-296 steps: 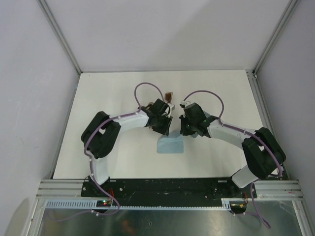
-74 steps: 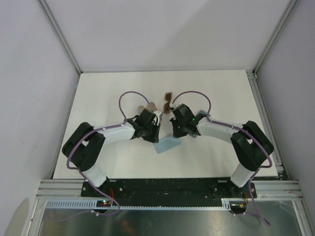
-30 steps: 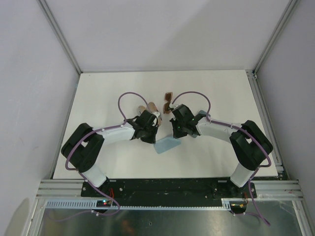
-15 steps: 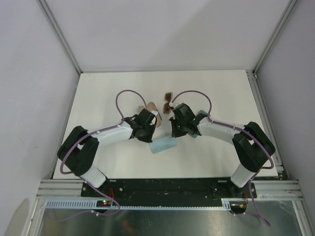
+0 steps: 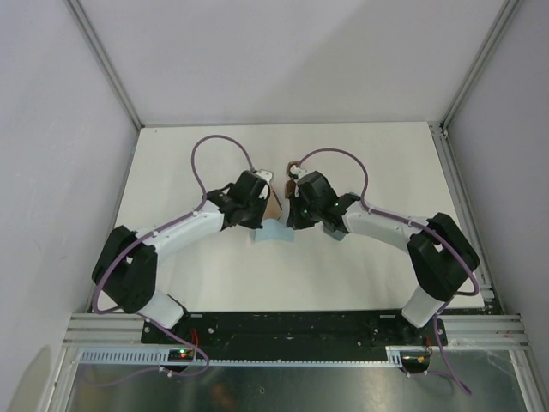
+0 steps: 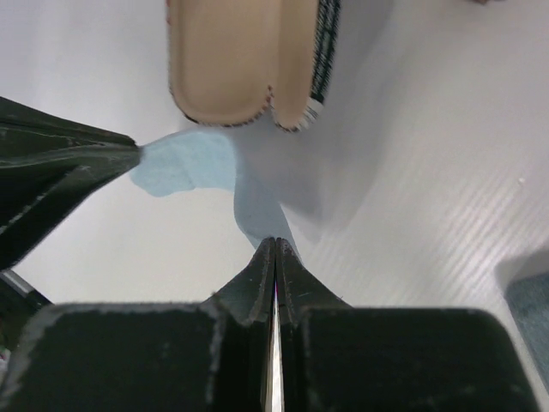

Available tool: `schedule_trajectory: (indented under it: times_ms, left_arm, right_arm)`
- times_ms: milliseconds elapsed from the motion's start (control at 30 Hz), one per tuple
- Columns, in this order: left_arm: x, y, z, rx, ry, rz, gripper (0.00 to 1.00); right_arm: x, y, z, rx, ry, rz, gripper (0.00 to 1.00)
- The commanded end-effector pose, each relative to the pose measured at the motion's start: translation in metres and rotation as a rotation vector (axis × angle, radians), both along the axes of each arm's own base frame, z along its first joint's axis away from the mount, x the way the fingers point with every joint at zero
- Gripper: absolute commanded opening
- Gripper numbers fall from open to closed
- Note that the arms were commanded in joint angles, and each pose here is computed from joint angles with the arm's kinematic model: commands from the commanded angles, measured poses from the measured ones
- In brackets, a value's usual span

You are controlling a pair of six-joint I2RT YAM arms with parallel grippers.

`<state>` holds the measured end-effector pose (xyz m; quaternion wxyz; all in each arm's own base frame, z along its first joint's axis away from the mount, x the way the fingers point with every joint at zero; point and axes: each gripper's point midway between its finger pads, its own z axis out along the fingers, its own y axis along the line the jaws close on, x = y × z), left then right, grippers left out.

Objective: Organize the sunglasses
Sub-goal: Place the folded cleaning cloth in the sunglasses case.

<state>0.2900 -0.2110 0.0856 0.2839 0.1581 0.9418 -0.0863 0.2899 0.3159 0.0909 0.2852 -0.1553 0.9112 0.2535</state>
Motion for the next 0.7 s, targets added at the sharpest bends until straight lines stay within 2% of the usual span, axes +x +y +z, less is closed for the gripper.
schedule_trajectory:
  times_ms: [0, 333, 667]
  left_arm:
    - [0.027, 0.011, 0.024, 0.051, -0.087, 0.013, 0.0]
    - [0.074, 0.04, 0.025, 0.161, -0.136, 0.085, 0.0]
    - [0.111, 0.025, 0.031, 0.125, -0.196, 0.033, 0.0]
  right_arm:
    - [0.019, 0.03, 0.03, 0.113, -0.058, -0.021, 0.0]
    - [0.039, 0.053, 0.033, 0.155, -0.072, -0.067, 0.0]
    - [0.055, 0.056, 0.023, 0.145, -0.078, -0.137, 0.0]
